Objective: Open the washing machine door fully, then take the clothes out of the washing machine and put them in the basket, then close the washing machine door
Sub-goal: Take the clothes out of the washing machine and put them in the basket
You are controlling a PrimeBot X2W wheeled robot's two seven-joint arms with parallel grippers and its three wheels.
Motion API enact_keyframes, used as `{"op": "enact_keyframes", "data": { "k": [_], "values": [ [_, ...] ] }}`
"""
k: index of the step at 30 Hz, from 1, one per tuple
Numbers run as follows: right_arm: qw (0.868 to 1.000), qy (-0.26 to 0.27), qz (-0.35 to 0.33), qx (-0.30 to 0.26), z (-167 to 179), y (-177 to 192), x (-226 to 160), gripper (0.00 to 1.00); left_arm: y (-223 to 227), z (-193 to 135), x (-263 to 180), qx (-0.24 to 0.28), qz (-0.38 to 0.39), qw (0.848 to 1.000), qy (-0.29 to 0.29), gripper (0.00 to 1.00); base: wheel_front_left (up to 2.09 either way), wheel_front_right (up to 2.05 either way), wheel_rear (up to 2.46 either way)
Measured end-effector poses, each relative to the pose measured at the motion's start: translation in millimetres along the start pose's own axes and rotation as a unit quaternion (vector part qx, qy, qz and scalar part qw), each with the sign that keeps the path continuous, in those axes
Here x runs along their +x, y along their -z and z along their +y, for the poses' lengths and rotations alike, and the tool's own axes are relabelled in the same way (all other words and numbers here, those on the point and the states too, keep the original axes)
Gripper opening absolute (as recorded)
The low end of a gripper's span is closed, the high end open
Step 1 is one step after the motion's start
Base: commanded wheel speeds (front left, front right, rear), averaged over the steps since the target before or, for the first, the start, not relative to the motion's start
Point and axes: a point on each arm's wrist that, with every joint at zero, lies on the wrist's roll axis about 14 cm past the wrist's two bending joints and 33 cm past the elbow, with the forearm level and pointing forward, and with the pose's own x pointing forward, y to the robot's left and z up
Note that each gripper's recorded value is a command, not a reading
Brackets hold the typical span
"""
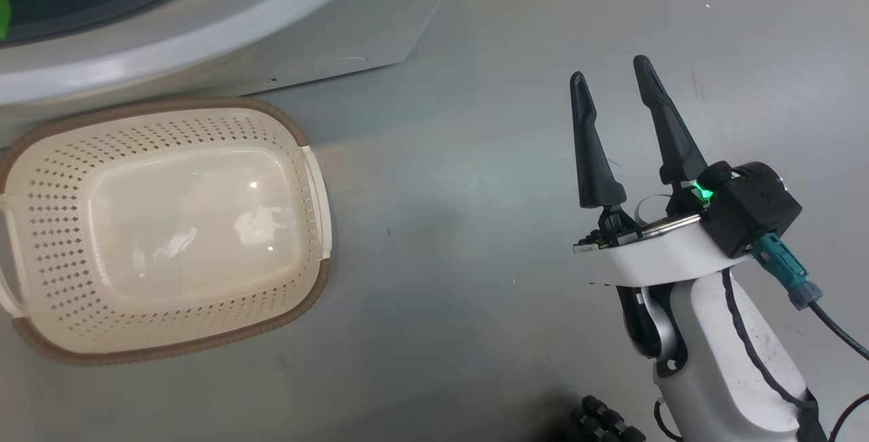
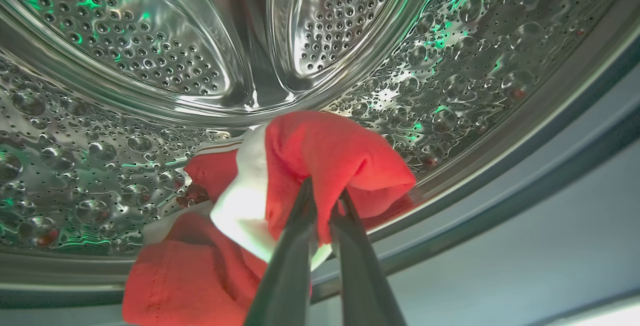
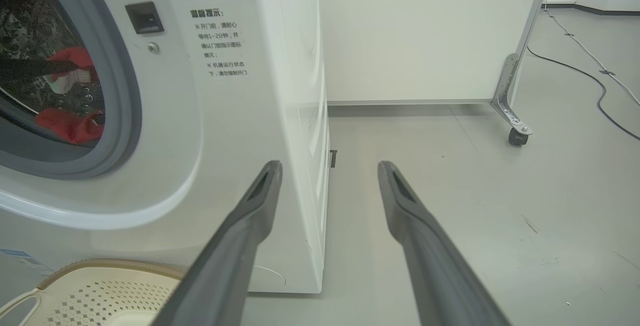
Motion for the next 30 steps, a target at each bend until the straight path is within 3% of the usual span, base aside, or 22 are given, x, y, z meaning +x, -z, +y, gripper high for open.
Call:
{"op": "enact_keyframes", "data": {
  "k": [15, 30],
  "values": [
    [1.000, -0.022, -0.009, -0.007, 14.8, -12.0, -15.2, 1.00, -15.3, -18.8, -61.1, -0.005, -0.106, 0.994, -0.016, 0.00, 0.00, 0.00, 0.00],
    [0.998, -0.049, -0.031, 0.001, 33.9, -32.6, -38.1, 1.00, -71.1, -39.2, -141.6, -0.001, -0.261, 0.964, -0.051, 0.00, 0.00, 0.00, 0.00]
  ]
}}
